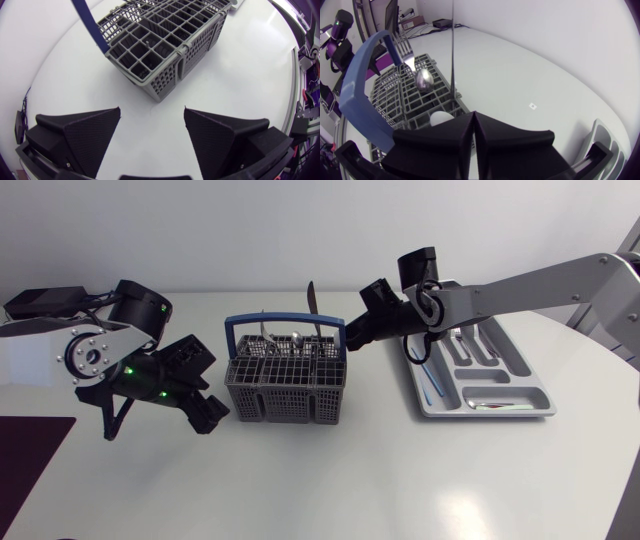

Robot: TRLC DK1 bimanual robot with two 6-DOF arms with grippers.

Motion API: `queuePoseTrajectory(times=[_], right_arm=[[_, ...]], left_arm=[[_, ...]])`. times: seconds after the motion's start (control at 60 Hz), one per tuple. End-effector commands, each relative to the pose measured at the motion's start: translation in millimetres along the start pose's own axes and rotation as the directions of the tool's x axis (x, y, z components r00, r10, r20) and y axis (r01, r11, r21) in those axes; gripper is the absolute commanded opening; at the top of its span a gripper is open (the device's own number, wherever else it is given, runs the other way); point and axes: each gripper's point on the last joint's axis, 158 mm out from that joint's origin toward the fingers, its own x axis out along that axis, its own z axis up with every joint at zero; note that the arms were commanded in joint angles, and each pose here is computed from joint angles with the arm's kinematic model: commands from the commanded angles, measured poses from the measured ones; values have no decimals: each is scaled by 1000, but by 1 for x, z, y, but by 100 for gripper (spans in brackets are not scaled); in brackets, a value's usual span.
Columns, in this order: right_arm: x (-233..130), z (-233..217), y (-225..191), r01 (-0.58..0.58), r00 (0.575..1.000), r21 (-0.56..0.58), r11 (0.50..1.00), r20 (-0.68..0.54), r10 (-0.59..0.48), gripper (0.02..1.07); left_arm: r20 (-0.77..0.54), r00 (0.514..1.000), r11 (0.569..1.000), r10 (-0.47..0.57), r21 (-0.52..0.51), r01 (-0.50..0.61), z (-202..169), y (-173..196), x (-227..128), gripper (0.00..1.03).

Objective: Unload the cutlery basket into the drawer organizer.

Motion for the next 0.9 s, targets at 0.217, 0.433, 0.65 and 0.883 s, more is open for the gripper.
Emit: queuePoseTrajectory(times=[0.217,0.433,0.65,0.883], right_arm=[[4,-42,67,-131,987,-13,991,-99,129,10],[-16,-58,107,-168,976,-53,984,-146,159,9],[-48,-32,63,-47,997,-50,998,-64,43,9],[-24,-64,41,-40,991,-12,999,-129,38,9]], left_arm=[[-26,1000,1000,13,-8,-13,-16,11,7,98],[-20,1000,1000,25,-11,-25,-16,17,7,98],[-36,999,999,38,-37,-39,-26,29,11,98],[-82,996,997,20,-69,-26,-42,36,27,98]])
